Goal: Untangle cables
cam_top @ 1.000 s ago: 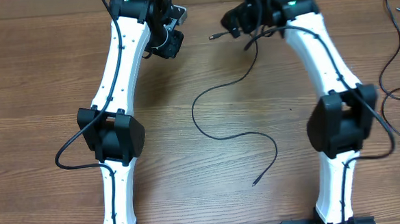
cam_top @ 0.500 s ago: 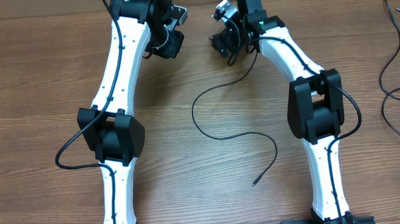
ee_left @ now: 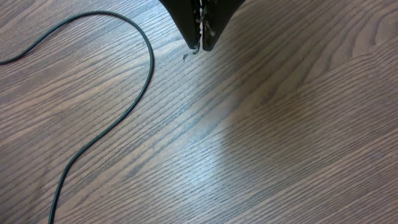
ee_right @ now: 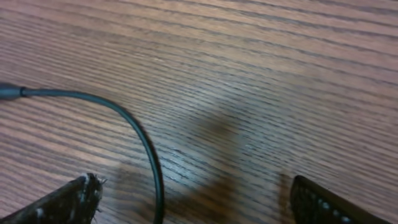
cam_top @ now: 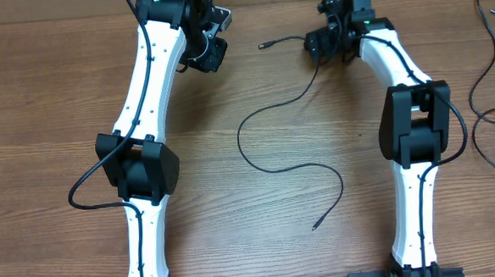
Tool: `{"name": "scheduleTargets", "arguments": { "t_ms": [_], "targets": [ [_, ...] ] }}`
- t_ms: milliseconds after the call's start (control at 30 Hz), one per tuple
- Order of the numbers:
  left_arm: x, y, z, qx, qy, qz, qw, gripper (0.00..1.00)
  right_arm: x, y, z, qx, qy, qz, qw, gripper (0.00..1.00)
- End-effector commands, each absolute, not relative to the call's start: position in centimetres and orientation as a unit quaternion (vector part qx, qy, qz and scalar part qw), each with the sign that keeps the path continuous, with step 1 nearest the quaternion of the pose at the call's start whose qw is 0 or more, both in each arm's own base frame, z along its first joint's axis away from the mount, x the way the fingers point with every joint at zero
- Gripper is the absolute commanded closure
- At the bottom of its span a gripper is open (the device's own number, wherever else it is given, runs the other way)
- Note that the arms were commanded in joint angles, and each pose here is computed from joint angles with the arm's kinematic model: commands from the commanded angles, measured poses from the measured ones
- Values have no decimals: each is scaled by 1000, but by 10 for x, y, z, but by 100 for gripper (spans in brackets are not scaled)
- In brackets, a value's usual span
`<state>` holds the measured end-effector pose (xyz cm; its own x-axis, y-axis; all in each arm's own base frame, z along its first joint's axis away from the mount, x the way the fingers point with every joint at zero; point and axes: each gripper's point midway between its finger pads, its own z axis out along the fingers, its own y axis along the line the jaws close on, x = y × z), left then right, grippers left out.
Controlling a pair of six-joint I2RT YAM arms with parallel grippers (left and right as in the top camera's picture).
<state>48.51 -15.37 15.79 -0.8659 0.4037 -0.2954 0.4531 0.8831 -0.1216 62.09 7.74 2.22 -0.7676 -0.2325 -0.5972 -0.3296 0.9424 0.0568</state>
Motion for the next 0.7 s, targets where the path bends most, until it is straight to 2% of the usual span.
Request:
{"name": "scheduleTargets", "arguments": {
  "t_ms": [0, 100, 133, 167, 200, 433, 667],
  "targets": [
    [488, -151, 175, 215, 960, -90, 154, 96, 610, 109, -1, -159, 940, 113, 281, 5],
    [488, -151, 175, 215, 960, -90, 154, 96, 601, 121, -16, -167, 943, 117, 261, 7],
    [488, -151, 175, 215, 960, -90, 154, 96, 599, 123, -20, -169, 945, 118, 255, 11],
    [488, -151, 175, 218, 960, -90, 153, 96, 591, 128, -30, -171, 949, 120, 238, 44],
    [487, -149, 175, 218, 960, -86, 152, 96, 584, 129, -39, -165, 953, 122, 222, 96],
    [484, -140, 172, 215, 964, -63, 141, 96, 536, 123, -52, -137, 974, 133, 119, 96],
    [485, -141, 172, 215, 964, -64, 143, 96, 469, 111, -5, -49, 991, 121, -16, 96]
  ]
}}
